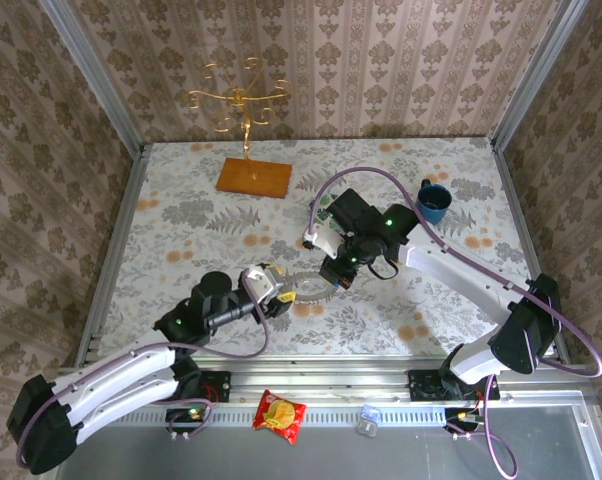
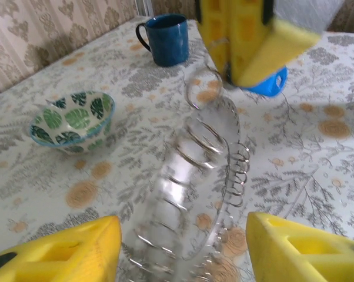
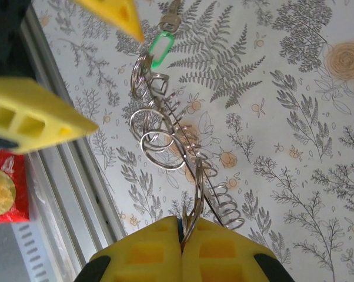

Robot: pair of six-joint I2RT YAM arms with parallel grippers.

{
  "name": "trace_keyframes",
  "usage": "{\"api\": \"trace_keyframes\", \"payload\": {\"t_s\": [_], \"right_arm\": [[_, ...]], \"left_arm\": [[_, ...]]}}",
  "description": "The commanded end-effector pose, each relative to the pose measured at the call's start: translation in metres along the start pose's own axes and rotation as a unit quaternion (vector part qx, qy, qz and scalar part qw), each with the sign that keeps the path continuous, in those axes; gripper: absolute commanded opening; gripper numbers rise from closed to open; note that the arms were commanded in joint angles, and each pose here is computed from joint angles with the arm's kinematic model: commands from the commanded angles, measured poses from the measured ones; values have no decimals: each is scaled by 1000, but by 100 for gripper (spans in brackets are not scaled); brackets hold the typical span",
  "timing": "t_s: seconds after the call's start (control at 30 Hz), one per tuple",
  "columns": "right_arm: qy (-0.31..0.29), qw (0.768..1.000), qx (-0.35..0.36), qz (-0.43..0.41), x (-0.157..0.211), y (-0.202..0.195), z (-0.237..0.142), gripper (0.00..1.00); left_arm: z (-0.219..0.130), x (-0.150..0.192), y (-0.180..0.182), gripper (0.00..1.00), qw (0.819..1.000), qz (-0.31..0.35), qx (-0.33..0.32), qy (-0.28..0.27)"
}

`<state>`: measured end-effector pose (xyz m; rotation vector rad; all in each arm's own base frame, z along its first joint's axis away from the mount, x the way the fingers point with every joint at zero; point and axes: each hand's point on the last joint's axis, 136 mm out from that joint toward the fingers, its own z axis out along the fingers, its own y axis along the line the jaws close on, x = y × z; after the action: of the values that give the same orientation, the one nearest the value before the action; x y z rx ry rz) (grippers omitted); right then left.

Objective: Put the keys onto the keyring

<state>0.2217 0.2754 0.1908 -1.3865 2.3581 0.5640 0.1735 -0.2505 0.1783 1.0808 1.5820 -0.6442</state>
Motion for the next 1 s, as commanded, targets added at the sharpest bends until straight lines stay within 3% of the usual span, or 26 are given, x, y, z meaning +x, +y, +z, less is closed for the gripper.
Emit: {"api": "trace_keyframes", "payload": {"t_s": [0.0, 0.27, 0.67, 0.97], "right_arm": [[-9, 999, -28, -45, 6, 12, -12, 0], [-28, 997, -36, -63, 2, 14, -11, 0], [-45, 994, -58, -82, -6, 21, -12, 0], [-58, 992, -68, -87, -13, 26, -14, 0]], "left_arm": [[-2, -22, 0, 55, 998, 49, 38, -15], [11, -45, 1, 52, 992, 82, 94, -27], [32, -51, -14, 46, 976, 120, 179, -37], [39, -52, -18, 32, 971, 115, 206, -41]]}}
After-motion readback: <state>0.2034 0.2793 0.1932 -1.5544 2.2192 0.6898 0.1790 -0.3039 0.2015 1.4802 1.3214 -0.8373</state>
